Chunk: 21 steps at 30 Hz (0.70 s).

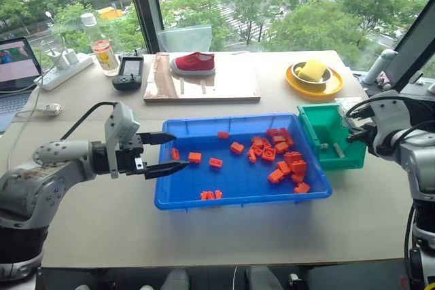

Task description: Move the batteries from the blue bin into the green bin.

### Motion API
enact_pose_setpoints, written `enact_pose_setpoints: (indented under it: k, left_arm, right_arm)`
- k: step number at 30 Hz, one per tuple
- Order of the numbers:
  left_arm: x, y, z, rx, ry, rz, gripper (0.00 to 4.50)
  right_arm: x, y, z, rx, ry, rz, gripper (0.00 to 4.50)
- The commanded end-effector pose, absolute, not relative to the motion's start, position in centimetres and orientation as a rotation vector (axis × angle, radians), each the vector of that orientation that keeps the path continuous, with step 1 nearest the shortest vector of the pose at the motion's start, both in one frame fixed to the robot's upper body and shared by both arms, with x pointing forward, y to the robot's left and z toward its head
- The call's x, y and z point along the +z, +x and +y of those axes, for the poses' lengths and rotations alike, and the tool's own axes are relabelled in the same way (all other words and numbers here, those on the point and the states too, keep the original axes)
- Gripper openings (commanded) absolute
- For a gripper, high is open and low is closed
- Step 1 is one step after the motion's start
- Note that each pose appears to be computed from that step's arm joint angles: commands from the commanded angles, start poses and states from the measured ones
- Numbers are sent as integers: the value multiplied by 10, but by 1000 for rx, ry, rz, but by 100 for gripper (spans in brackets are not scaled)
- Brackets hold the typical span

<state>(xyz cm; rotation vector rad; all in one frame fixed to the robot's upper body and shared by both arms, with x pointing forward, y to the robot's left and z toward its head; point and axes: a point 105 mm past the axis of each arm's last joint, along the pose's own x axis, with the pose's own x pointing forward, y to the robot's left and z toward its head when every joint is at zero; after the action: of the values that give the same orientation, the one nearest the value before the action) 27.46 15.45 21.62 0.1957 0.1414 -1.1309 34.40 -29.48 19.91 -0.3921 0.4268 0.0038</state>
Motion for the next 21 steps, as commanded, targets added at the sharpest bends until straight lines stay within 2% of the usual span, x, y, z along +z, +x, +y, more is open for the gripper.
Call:
enact_pose_setpoints:
  k: [1,2,4,5,8,15,21]
  left_arm:
    - [221,275,153,-1140,212,117,450]
    - [221,275,153,-1141,212,116,450]
    - [221,275,153,-1143,212,116,450]
    - [221,275,153,-1143,212,116,450]
    - [221,275,153,-1143,212,116,450]
    - [221,276,152,-1147,212,114,450]
    - [221,276,151,-1150,216,111,450]
  right_arm:
    - [215,341,-295,-12,-400,371,24]
    - [216,341,-296,-16,-399,369,24]
    - [216,341,-297,-20,-400,369,124]
    - [216,341,-298,-22,-404,369,143]
    - [223,342,-302,-44,-411,345,245]
    - [238,345,-293,-25,-380,275,245]
    - [257,347,-251,160,-391,144,245]
